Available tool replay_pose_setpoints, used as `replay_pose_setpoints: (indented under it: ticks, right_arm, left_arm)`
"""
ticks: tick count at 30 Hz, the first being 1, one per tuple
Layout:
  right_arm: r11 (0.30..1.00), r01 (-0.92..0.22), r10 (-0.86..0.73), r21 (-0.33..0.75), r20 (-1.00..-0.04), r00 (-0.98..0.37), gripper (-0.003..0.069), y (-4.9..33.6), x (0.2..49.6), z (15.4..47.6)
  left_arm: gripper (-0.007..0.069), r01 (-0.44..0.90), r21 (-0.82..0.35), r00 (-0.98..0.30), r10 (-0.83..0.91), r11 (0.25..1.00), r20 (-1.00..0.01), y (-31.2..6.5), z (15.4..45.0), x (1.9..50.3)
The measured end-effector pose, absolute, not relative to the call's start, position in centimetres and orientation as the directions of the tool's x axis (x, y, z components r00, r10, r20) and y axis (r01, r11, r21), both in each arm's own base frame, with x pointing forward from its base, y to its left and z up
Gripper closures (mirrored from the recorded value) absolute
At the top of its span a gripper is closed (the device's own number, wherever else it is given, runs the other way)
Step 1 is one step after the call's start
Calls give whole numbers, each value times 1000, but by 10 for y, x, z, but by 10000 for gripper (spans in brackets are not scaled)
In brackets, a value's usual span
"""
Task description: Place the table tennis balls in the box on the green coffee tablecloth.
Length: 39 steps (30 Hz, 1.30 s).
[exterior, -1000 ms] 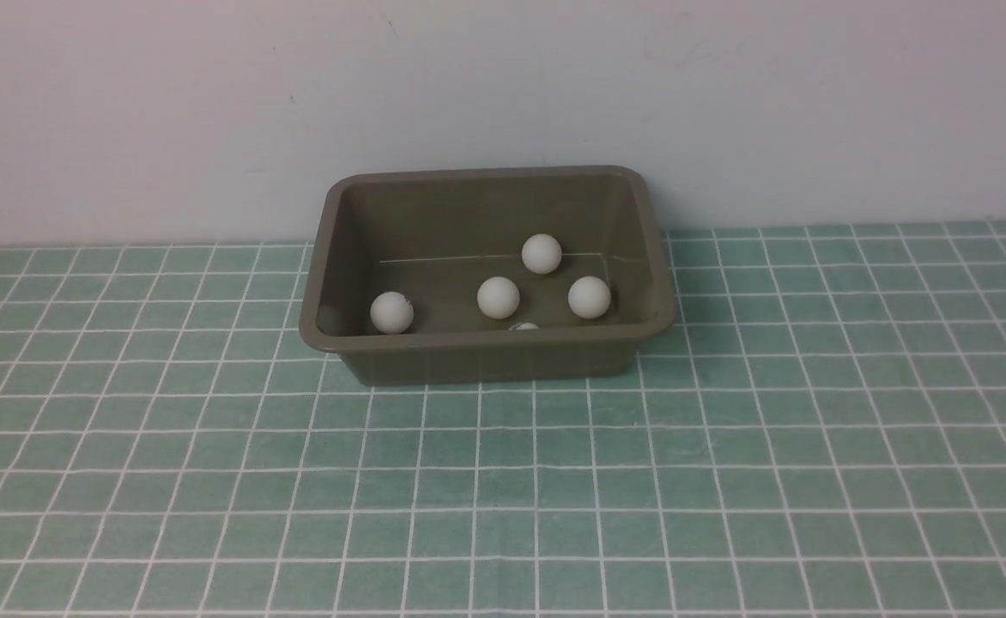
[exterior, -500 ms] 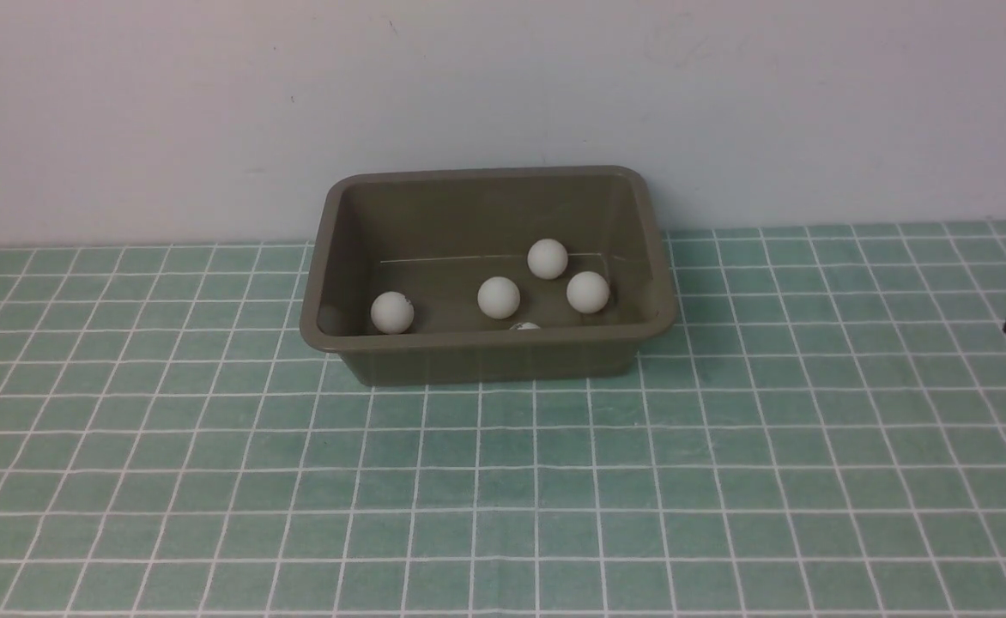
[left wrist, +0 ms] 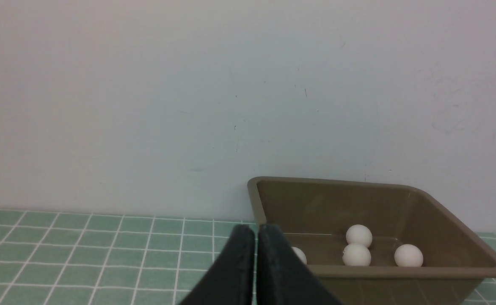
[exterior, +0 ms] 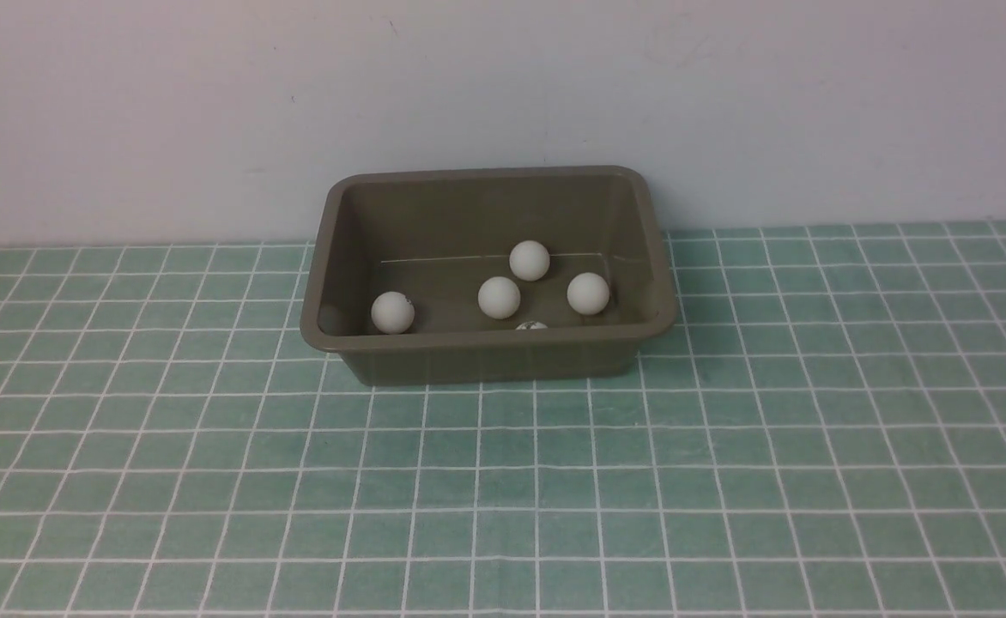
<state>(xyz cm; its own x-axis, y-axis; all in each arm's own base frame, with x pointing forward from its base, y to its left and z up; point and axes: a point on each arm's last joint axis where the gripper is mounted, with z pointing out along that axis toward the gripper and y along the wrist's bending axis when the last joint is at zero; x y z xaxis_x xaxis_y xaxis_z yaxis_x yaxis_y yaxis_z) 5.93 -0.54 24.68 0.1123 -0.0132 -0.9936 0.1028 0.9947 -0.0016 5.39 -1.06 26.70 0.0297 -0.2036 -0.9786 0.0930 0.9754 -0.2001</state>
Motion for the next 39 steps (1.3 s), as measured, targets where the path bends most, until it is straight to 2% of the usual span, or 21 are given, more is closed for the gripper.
replay_pose_setpoints:
  ticks: [8,11,14,17,20,26,30,39]
  right_arm:
    - [996,91,-23,-12,-994,111,669,-4,59,247]
    - [996,48,-80,-76,-993,92,669,0,60,245]
    - [992,-53,-115,-116,-993,14,669,9,60,237]
    - [992,-114,-71,-54,-986,-148,669,10,59,221]
    - [1000,2,15,15,-977,-215,669,4,58,216]
    - [982,136,154,129,-968,-200,669,-5,61,193]
    - [979,143,172,145,-964,-202,669,-7,62,182]
    - [984,143,128,107,-981,-147,669,-8,63,186]
  left_arm:
    - [629,93,-200,30,-204,975,-979,-11,267,54]
    - [629,93,-200,30,-204,975,-979,-11,267,54]
    - [629,93,-200,30,-204,975,-979,-11,267,54]
    - [629,93,-200,30,-204,975,-979,-11,267,54]
    - [629,93,-200,30,-204,975,-979,-11,267,54]
    - [629,93,-200,30,-204,975,-979,-11,267,54]
    - [629,93,-200,30,-204,975,-979,-11,267,54]
    - [629,93,-200,30,-204,975,-979,-11,267,54]
